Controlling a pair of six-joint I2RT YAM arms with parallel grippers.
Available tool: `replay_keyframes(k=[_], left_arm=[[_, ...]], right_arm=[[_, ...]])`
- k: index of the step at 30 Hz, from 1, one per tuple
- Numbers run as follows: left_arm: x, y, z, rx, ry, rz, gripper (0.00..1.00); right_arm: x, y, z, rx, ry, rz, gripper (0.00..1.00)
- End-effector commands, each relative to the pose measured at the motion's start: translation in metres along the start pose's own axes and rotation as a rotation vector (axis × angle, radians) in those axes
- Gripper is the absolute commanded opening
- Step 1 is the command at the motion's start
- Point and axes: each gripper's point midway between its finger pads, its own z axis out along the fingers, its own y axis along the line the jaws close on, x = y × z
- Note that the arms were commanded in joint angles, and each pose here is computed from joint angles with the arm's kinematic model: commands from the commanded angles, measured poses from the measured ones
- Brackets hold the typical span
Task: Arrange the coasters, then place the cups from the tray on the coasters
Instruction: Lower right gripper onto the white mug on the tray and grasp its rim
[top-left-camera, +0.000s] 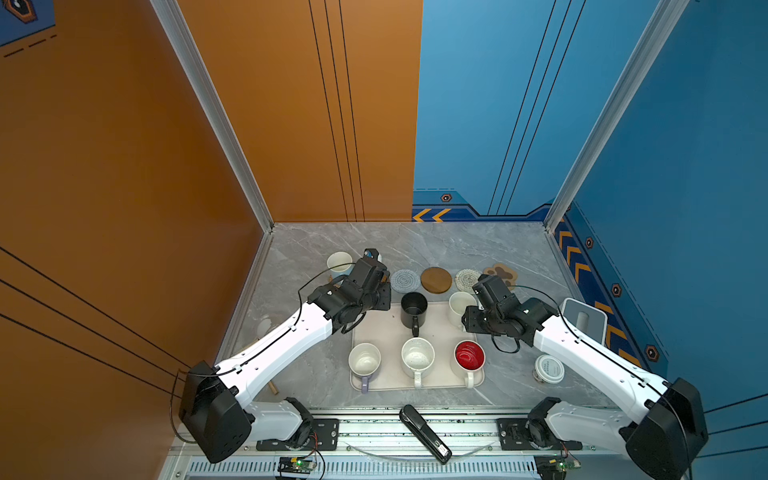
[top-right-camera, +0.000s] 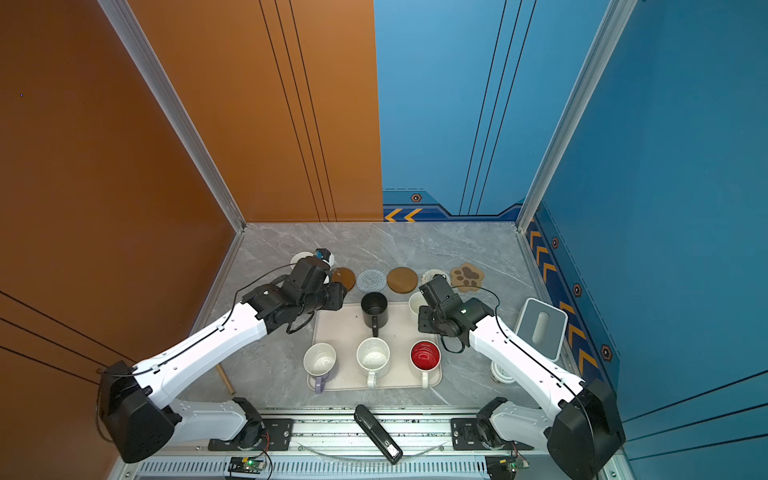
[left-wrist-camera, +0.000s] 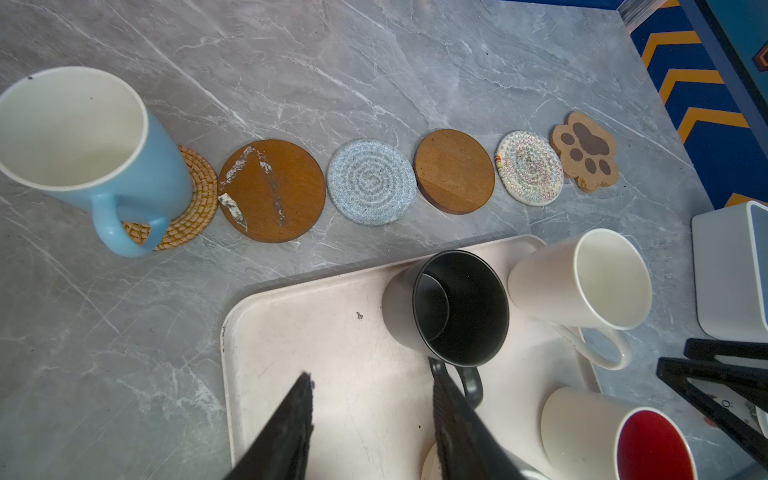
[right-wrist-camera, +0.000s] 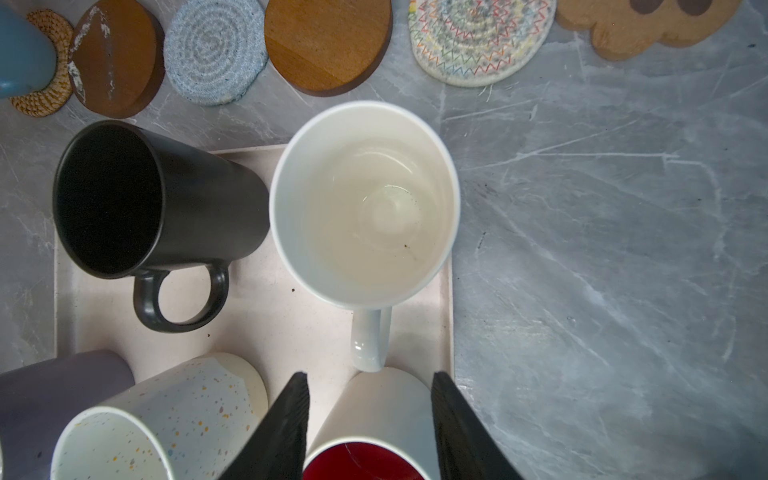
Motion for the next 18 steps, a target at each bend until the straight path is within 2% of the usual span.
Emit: replay_keyframes(k=[1,8,14,18], left_arm=[[0.000,-0.004,-0.007,0.025,-0.020,0.000,0.49],[0.001,-0.006,-0.014,0.035,-0.037,0.005,0.48],[-0.006,0.000,-0.031,0.030,-0.122,-0.005,0.49],[0.002,0.007,-0.034,0.032,-0.142,-0.003,0.51]], right_arm=[[-0.002,-0.003,0.001,0.022,-0.021,0.018,0.47],[0.002,-0.007,0.004,0.041,-0.012,0.032,0.47],[0.007,-0.010,0.006,0.071,0.009,0.036,0.47],[0.009,-0.011,0.007,0.076,0.011,0.039,0.47]])
